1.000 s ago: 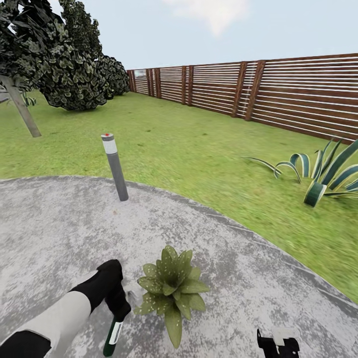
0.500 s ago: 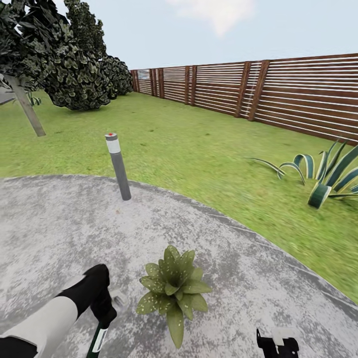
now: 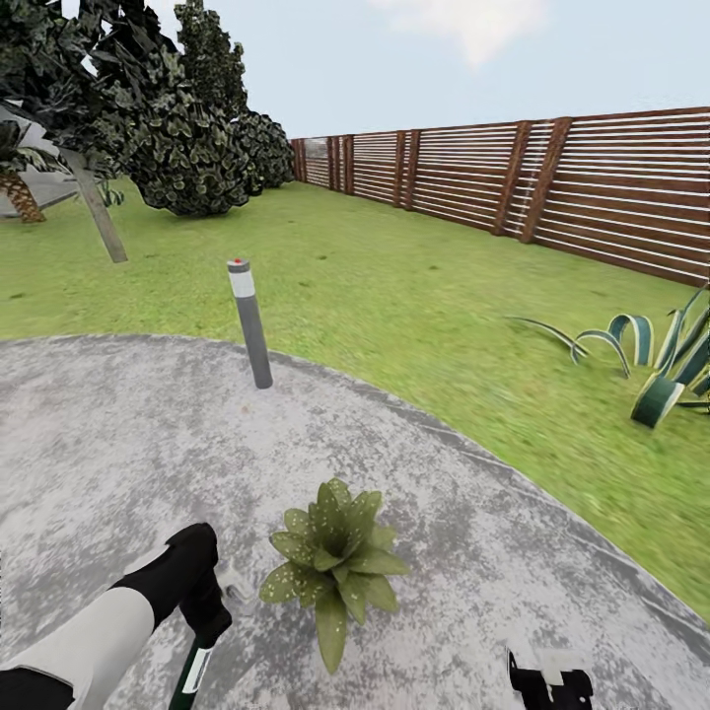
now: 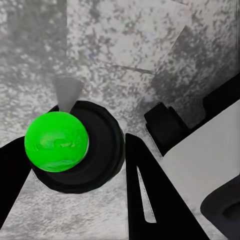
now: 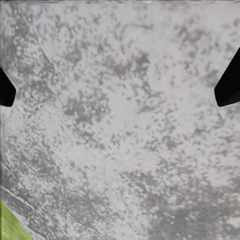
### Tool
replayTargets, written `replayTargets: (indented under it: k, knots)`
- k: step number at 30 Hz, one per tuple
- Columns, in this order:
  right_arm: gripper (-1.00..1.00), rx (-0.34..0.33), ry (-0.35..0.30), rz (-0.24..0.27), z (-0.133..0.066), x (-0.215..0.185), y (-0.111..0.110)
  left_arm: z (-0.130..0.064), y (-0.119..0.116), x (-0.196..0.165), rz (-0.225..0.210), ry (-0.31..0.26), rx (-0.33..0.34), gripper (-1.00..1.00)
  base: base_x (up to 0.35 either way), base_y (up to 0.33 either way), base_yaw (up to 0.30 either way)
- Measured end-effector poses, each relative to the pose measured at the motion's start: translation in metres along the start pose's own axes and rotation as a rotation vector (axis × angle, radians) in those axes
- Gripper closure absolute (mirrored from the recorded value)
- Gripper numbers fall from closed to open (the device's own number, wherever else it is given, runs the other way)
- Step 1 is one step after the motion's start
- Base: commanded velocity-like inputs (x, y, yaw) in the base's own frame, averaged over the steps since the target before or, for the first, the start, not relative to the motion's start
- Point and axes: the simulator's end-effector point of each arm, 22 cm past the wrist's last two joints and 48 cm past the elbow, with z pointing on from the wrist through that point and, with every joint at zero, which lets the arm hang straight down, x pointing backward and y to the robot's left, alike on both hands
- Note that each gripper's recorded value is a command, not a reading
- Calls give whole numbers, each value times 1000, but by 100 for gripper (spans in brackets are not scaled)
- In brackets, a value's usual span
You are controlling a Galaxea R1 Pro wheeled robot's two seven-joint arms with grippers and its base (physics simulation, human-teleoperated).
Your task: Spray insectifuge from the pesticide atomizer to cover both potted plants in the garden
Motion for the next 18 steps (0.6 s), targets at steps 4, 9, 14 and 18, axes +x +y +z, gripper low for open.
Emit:
replayTargets:
  k: [4,9,14,18]
  knots:
    - [-100,0,0,0,0,0,0,-1,0,0,-4,-3,2,100,-49,-33,1]
    - [-100,0,-1,0,0,0,0,1,0,2,-21,-7,14,100,-2,-2,59]
    - [-100,0,-1,0,0,-1,0,1,-2,1,-20,-7,18,100,0,0,254]
    - [-100,0,-1,0,0,-1,0,1,-3,0,-19,-10,18,100,13,-28,187]
